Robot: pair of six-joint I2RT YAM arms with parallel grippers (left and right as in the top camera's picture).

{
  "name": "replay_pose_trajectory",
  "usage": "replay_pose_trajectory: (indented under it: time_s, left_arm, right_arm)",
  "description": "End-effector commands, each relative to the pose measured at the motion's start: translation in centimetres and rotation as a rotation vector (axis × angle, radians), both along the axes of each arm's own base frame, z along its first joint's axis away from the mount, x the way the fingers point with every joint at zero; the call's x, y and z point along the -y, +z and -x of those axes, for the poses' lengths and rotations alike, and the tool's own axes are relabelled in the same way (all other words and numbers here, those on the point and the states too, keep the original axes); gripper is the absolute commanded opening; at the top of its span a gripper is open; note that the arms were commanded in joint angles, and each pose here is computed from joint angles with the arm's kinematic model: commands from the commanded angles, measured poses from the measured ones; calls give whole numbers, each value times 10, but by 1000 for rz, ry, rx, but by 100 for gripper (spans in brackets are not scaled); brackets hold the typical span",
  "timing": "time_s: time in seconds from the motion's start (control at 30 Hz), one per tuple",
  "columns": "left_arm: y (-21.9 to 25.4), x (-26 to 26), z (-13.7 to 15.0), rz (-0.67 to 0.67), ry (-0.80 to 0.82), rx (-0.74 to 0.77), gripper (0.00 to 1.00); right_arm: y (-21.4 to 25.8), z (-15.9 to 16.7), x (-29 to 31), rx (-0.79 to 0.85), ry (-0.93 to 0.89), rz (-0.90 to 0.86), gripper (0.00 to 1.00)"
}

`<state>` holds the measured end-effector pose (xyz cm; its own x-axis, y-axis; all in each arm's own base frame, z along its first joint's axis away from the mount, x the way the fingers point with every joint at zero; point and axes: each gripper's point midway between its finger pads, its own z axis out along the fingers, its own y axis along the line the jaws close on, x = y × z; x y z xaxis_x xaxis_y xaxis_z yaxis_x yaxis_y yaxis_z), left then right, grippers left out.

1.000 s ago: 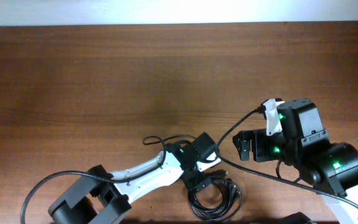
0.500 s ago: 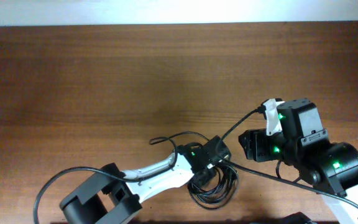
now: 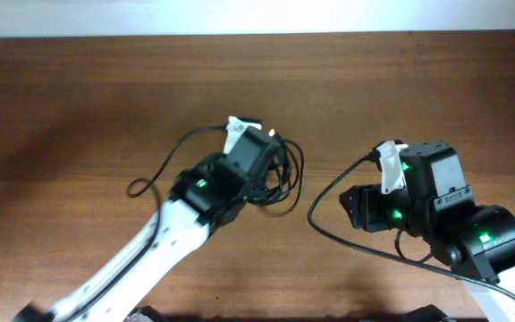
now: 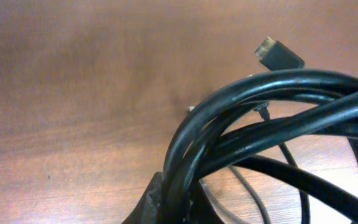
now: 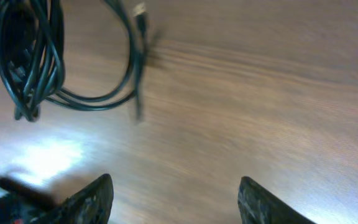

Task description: Untangle cables

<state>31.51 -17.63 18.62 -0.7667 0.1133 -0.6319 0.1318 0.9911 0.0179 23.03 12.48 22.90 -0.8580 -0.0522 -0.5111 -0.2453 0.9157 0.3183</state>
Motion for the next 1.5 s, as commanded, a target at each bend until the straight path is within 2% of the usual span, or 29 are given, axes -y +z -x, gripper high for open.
replay_pose_trajectory:
  time_s: [0.0, 0.17, 0.33, 0.5, 0.6, 0.77, 0.87, 0.93, 1.07, 1.13, 1.17, 1.47]
  left_arm:
    - [67, 10, 9, 215, -28, 139, 0]
    - [106, 18, 33, 363, -128, 184, 0]
    - [108, 27, 41, 405, -178, 157, 0]
    - [117, 54, 56, 519, -309, 112, 0]
    - [117, 58, 60, 535, -335, 97, 0]
    - [117, 72, 80, 597, -431, 17, 0]
    - [122, 73, 86, 618, -456, 14, 0]
    - [128, 71, 89, 622, -467, 36, 0]
    - [147, 60, 98, 588, -522, 140, 0]
    - [143, 42, 91, 526, -437, 168, 0]
    - [138, 29, 87, 477, -377, 178, 0]
    - [150, -2, 75, 413, -231, 290, 0]
  right_arm:
    - [23, 11, -36, 53, 214, -157, 63]
    - [72, 35, -83, 198, 567, -413, 67]
    - [80, 34, -87, 229, 590, -442, 68]
    - [76, 23, -90, 229, 587, -439, 68]
    - [66, 13, -92, 191, 556, -428, 67]
    - [38, -23, -64, 138, 272, -264, 67]
    - [17, -33, -36, 81, 87, -142, 67]
    - [3, -29, -20, 32, 17, -69, 67]
    - [-10, -18, -7, -28, -13, -5, 66]
    - [-11, -14, -6, -50, -27, -10, 66]
    - [-11, -11, -5, -58, -28, -6, 62]
    - [16, 20, 1, 12, -10, -62, 62]
